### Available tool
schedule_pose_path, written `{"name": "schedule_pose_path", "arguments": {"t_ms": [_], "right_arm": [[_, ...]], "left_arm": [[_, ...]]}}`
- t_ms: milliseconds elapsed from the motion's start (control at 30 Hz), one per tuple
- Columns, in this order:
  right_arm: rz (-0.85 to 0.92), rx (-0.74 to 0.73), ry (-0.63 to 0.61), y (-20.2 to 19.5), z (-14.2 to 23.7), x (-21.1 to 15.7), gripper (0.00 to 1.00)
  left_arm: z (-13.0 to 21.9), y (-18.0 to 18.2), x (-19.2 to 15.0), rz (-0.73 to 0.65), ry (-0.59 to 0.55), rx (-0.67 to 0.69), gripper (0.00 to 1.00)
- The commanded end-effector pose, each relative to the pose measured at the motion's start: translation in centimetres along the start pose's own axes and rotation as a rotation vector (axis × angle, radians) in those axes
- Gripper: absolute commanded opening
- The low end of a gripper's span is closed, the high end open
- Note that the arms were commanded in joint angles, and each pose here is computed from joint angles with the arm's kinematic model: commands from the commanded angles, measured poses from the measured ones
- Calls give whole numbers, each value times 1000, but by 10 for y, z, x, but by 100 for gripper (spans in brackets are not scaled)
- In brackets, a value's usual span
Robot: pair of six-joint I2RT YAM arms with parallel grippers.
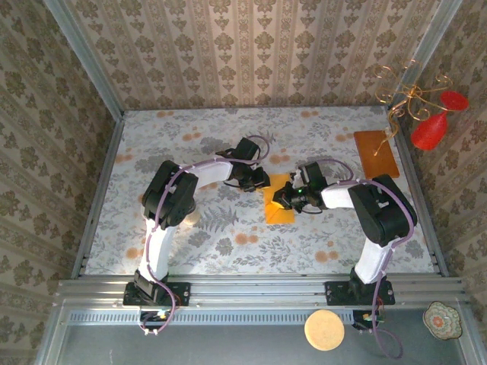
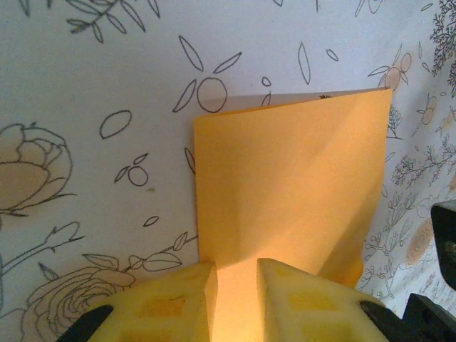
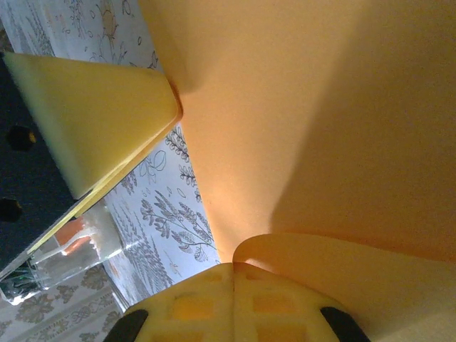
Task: Fold a paper plane with a square sheet of paper (pick it up from the middle)
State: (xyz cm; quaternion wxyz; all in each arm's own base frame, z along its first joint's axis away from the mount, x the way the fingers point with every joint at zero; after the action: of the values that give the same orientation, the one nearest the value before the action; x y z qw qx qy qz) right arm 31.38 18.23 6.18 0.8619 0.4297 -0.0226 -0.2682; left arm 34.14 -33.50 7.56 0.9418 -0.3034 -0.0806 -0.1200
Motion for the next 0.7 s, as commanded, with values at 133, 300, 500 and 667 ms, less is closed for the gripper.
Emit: {"name": "schedule_pose_path", "arguments": {"t_ms": [133,300,500,667], "right_arm": [[11,-25,-6,1,0,0,4],[23,-44,4,-1,2,-2,4],[27,-44,1,-1,1,-2,4],[30,-31,1,1,1,-1,4]], "left_arm": [[-14,17,-21,29,86,63,25],[-14,17,-22,27,88,61,25],[-14,16,-21,24,85,59,24],[-14,15,-22,23,88,57,25]]}}
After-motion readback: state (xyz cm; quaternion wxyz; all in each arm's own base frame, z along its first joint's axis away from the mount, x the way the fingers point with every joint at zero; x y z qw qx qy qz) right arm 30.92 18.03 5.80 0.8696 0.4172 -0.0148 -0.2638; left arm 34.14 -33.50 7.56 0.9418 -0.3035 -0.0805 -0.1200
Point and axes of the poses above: each hand's point on the last joint's axis, 136 mm out from that joint toward the fingers, its own z axis back along the fingers, its own y axis along the line the jaws close on, x = y × z, the point moved 6 cm from there along z, back along the fingers, and after that the axes turned 13 degrees about -z, right-handed, at the moved point
